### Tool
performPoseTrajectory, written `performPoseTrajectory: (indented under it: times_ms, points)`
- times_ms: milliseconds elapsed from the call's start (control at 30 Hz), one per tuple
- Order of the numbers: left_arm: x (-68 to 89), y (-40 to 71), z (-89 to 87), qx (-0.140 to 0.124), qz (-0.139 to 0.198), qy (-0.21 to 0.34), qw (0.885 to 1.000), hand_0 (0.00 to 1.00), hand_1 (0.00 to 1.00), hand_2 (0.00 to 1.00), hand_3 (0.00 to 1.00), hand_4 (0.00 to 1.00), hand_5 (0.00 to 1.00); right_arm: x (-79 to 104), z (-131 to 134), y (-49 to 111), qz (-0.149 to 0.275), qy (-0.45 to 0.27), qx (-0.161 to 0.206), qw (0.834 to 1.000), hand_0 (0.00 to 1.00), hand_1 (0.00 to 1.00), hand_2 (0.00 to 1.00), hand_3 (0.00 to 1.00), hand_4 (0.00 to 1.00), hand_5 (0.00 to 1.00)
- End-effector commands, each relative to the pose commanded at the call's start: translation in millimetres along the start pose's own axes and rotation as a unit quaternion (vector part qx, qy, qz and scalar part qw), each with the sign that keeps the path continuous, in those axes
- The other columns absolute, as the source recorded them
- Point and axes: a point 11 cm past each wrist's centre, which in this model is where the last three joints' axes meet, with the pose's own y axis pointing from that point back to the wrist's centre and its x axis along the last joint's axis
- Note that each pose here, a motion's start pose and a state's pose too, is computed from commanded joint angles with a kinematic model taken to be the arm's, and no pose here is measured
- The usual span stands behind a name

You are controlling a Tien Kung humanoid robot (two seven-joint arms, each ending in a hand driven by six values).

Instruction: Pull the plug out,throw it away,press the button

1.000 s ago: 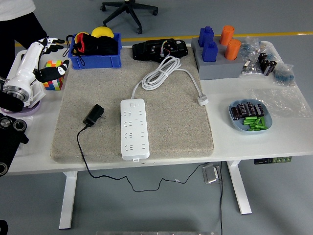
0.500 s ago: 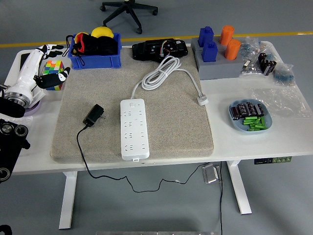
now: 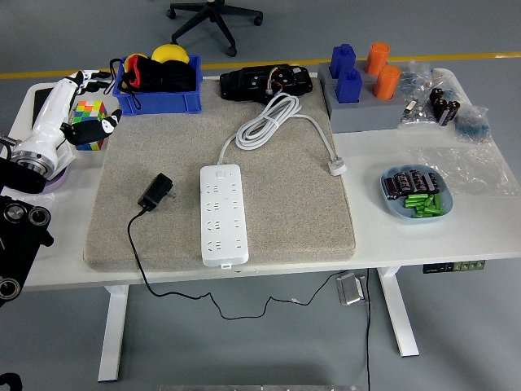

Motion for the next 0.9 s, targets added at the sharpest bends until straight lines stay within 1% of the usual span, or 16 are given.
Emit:
performPoseTrajectory:
  times_ms: [267,900]
  points:
    - [0.9,-1.3,4.0,-0.005,0.003,0.000,1.000,0.830,0.801,0.772,0.802,0.697,0.033,1.0,-0.9,0.1,0.001,-0.001,0.001,1.000,0.789,0.752,0.748,0.748,0.790,0.840]
    - [-0.4,-1.3,3.4,-0.007,0.004,-0.005,1.000,0.829,0.798,0.771,0.803,0.693,0.039,2.1,-1.3,0.3,0.002,0.000,0.002,1.000,0.789,0.752,0.748,0.751,0.791,0.837]
